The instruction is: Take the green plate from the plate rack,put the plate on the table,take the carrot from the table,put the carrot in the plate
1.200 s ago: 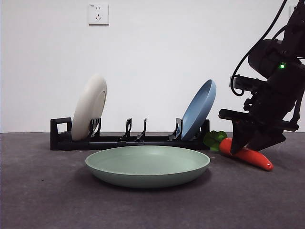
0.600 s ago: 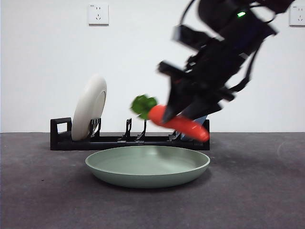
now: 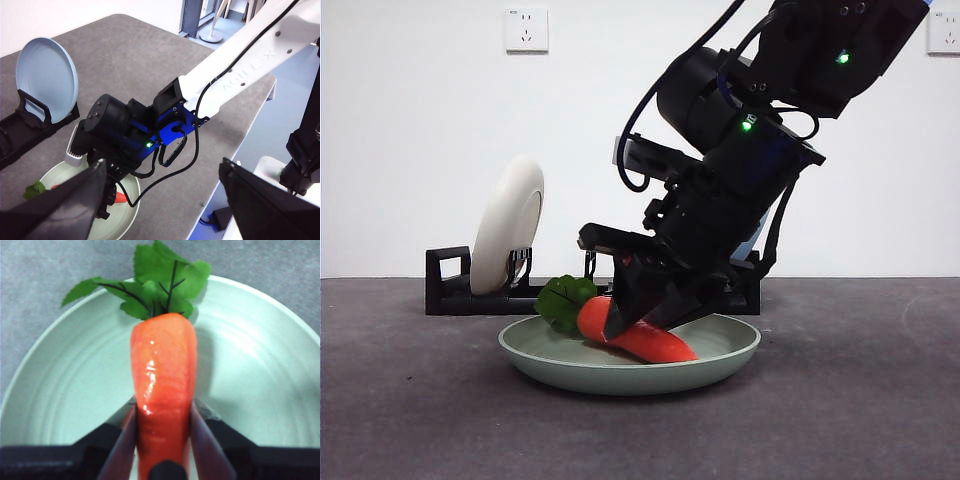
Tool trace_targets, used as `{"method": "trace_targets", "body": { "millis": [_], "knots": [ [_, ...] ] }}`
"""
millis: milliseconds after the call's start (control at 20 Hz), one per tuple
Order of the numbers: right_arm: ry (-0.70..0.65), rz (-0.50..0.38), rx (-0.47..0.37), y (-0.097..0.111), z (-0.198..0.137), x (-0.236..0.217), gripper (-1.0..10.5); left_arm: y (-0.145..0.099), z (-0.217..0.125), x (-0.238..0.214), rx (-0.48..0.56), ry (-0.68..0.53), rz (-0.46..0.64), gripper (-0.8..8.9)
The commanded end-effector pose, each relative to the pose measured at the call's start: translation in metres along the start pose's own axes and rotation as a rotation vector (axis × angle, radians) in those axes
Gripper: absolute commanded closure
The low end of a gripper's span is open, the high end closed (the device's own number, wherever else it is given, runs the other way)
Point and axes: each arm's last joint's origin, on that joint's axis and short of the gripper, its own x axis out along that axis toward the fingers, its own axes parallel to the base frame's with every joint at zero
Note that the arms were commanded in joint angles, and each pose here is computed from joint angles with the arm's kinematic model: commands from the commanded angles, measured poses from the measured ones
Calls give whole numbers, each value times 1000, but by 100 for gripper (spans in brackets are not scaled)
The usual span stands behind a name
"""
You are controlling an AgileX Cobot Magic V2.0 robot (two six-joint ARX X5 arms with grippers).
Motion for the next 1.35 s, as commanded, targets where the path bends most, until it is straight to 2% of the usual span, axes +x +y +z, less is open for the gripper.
{"method": "trace_targets", "body": {
  "millis": [50, 150, 350, 600, 1000, 1250, 1350],
  "knots": [
    [18, -1, 20, 1, -4, 3, 627, 0, -2, 0, -4, 15, 1, 432],
    [-6, 0, 25, 2, 1, -4, 446, 0, -4, 0, -2, 33, 5, 432],
    [-89, 7, 15, 8, 18, -38, 442, 1, -6, 0, 2, 60, 12, 432],
    [-103, 18, 15, 20, 25, -125, 445, 2, -12, -1, 10, 120, 22, 432],
    [-3, 35, 55, 33, -30, -257, 446, 3, -17, -1, 18, 175, 30, 434],
    [-28, 38, 62, 35, -52, -291, 448, 3, -21, -2, 21, 209, 35, 442],
    [-35, 38, 61, 36, -57, -298, 498, 3, -22, -2, 23, 221, 37, 470]
  ]
}}
